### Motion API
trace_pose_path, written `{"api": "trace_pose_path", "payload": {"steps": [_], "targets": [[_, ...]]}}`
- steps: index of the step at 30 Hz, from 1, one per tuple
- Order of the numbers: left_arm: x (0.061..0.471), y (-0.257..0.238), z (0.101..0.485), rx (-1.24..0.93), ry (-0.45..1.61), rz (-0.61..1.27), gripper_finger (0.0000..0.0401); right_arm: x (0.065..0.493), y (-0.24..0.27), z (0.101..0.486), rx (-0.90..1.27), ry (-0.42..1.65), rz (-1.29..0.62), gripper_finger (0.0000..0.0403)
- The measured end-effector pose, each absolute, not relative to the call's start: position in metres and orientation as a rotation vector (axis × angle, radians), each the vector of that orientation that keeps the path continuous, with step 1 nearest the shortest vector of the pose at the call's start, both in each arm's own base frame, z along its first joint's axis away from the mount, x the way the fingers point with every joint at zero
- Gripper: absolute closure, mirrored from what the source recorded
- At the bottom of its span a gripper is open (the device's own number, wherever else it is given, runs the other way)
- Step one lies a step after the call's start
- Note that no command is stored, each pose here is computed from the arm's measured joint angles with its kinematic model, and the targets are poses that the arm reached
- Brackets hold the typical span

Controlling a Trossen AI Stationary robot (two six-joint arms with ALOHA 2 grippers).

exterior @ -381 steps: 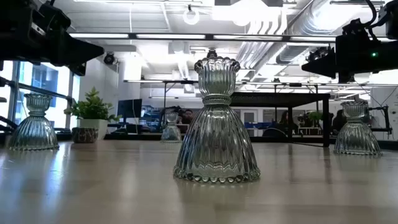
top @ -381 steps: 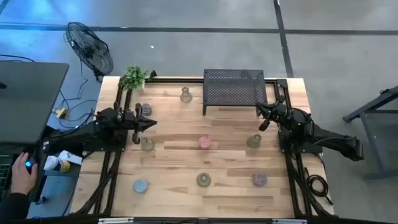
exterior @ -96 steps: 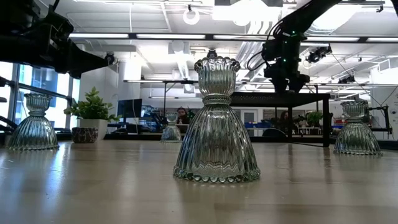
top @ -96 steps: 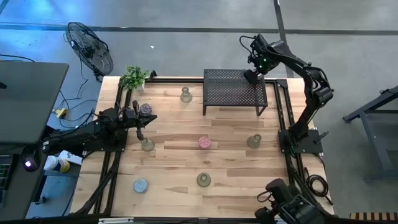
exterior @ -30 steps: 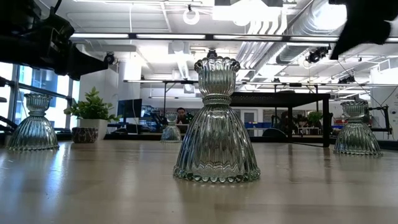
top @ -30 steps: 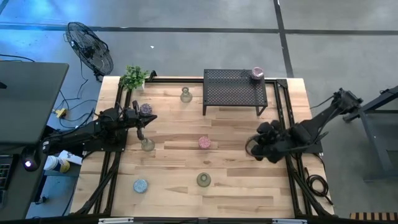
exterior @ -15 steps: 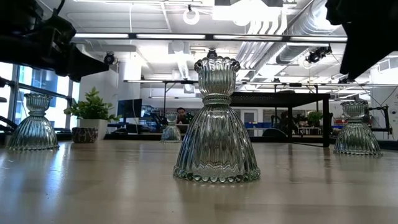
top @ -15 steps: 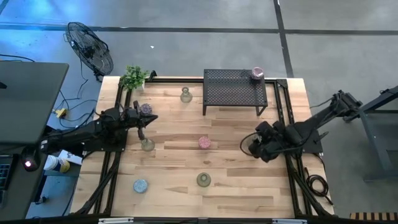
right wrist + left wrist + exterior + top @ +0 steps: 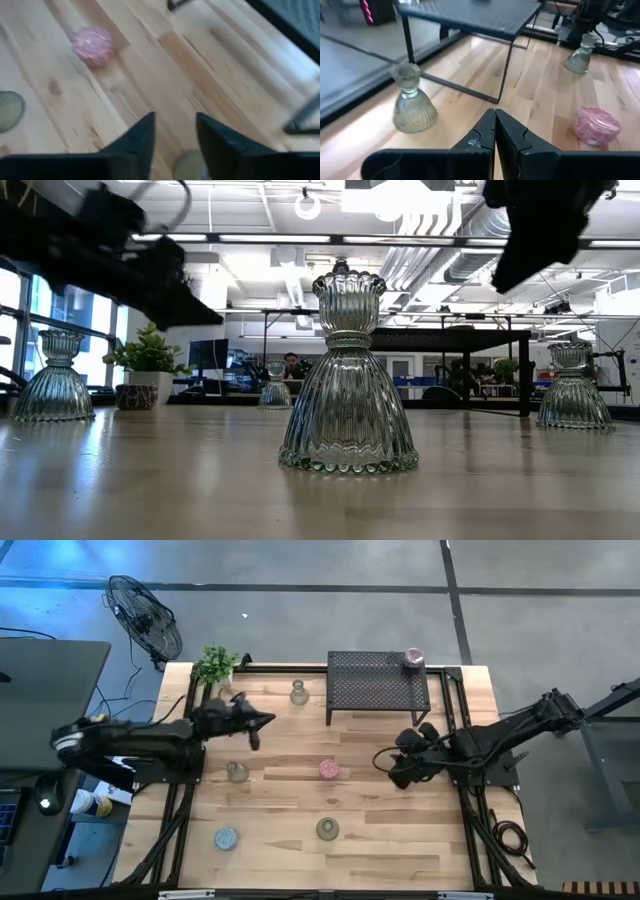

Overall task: Pick & Place candle stick holders
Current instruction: Put the green glass candle holder on the shelf

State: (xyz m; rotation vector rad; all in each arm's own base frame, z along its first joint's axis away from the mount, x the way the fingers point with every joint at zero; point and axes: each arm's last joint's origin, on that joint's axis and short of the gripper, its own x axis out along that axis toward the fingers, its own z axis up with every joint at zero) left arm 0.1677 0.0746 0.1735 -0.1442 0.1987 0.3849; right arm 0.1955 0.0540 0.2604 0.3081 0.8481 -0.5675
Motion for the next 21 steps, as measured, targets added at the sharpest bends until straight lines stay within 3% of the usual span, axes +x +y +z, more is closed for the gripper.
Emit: {"api": "trace_pose_path", "payload": {"steps": [3, 5, 10, 15, 21], "targets": [[0.181, 0.1, 0.168, -0.203, 0.185, 0.408, 0.04, 0.201, 0.053, 0.263, 0.273, 0.814, -0.526, 0.0368], [0.188, 0.116, 0.162, -0.231, 0.188, 0.438, 0.0395, 0.205, 0.053, 0.265, 0.253, 0.794, -0.503, 0.0393], [0.214, 0.149, 0.165, -0.284, 0.251, 0.465, 0.0343, 0.209, 0.051, 0.268, 0.241, 0.765, -0.476, 0.0369], [0.238, 0.17, 0.191, -0.275, 0.459, 0.588, 0.0249, 0.21, 0.05, 0.268, 0.232, 0.761, -0.468, 0.0361], [0.253, 0.184, 0.215, -0.248, 0.482, 0.618, 0.0145, 0.212, 0.05, 0.27, 0.219, 0.743, -0.454, 0.0379]]}}
